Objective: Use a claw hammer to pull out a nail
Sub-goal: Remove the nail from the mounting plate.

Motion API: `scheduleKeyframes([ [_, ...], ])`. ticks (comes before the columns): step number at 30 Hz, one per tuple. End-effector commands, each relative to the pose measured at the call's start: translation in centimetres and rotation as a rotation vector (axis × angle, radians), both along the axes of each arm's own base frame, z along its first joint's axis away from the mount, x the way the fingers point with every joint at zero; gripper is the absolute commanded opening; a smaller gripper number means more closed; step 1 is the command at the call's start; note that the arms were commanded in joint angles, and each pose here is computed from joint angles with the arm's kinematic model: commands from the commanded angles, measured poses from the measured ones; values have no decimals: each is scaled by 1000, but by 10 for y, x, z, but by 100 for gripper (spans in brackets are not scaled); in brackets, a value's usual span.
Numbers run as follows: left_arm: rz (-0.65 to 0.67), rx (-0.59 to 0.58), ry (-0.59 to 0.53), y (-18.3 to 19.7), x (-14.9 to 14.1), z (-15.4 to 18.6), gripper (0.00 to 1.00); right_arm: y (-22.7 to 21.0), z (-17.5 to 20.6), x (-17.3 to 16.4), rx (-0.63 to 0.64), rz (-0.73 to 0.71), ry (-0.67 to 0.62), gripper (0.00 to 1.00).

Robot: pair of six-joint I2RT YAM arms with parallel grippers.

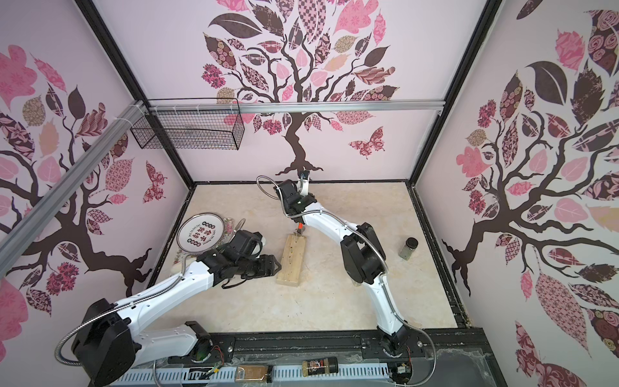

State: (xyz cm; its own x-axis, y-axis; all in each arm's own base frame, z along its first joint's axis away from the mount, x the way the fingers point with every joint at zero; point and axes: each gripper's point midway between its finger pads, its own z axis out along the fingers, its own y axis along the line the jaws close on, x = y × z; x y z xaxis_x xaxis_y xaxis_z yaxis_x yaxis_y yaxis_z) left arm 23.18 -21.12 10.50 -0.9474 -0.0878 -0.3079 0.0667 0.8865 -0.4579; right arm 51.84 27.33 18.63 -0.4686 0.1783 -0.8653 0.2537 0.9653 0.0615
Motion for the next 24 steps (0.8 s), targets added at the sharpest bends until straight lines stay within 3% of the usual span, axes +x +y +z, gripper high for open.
scheduleKeyframes([
  [1,82,-15,-34,-2,13,-8,73,-7,24,4,56,-54,-42,9],
  [8,91,-17,2,-13,10,-27,73,-12,23,3,58,-68,-46,9],
  [24,105,120,60,0,1,-70,73,-18,20,5,61,-68,-40,10],
])
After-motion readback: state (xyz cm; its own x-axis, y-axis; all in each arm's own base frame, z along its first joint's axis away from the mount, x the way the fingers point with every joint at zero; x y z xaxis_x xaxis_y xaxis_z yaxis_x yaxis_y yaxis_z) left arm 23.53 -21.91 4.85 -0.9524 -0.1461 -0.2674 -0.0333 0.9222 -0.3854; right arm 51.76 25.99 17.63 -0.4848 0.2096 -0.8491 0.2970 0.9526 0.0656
